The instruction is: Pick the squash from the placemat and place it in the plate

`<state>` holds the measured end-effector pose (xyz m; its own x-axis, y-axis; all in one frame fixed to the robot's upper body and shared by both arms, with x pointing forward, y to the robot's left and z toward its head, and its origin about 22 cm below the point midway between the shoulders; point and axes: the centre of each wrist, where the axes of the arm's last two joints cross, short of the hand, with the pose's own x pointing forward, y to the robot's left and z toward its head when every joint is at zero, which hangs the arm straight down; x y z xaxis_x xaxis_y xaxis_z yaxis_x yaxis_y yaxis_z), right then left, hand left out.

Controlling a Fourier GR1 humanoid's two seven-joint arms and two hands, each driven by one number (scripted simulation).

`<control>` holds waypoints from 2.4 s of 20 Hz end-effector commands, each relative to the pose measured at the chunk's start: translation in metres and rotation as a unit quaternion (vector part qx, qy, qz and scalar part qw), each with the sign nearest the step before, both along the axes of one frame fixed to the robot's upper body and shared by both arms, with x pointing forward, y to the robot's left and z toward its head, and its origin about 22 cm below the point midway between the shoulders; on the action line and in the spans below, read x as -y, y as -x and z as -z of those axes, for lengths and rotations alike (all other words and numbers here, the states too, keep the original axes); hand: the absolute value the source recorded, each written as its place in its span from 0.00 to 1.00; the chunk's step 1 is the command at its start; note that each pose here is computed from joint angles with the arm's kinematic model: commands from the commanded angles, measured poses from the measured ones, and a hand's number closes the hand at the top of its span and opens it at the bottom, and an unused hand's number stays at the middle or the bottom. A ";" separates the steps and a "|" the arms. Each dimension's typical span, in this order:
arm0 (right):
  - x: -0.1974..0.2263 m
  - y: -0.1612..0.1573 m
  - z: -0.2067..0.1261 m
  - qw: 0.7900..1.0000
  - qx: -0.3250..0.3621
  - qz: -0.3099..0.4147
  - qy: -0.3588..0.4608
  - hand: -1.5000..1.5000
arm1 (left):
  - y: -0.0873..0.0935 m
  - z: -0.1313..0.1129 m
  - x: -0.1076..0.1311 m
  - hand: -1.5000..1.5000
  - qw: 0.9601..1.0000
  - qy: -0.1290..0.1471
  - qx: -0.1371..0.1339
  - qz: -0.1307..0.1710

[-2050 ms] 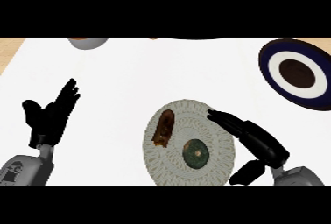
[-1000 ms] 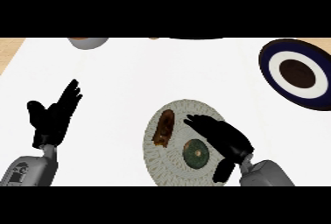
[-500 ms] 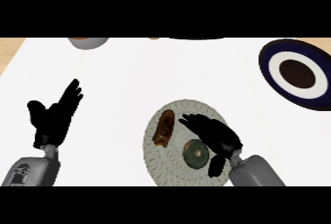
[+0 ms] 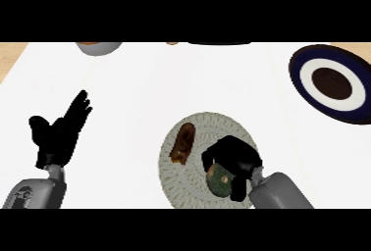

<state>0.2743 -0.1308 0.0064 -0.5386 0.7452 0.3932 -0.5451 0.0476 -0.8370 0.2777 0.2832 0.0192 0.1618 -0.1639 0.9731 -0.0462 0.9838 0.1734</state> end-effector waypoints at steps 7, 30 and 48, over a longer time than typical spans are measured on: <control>0.047 -0.028 -0.029 0.992 0.001 0.079 -0.099 1.00 | -0.004 0.003 0.006 0.50 1.000 -0.001 0.000 -0.006; 0.224 -0.076 -0.172 0.795 0.284 0.460 -0.277 1.00 | 0.003 -0.002 0.001 0.50 1.000 0.003 0.002 0.003; 0.343 -0.089 -0.099 0.806 0.210 0.521 -0.186 1.00 | -0.017 -0.001 0.009 0.50 1.000 0.002 0.006 0.025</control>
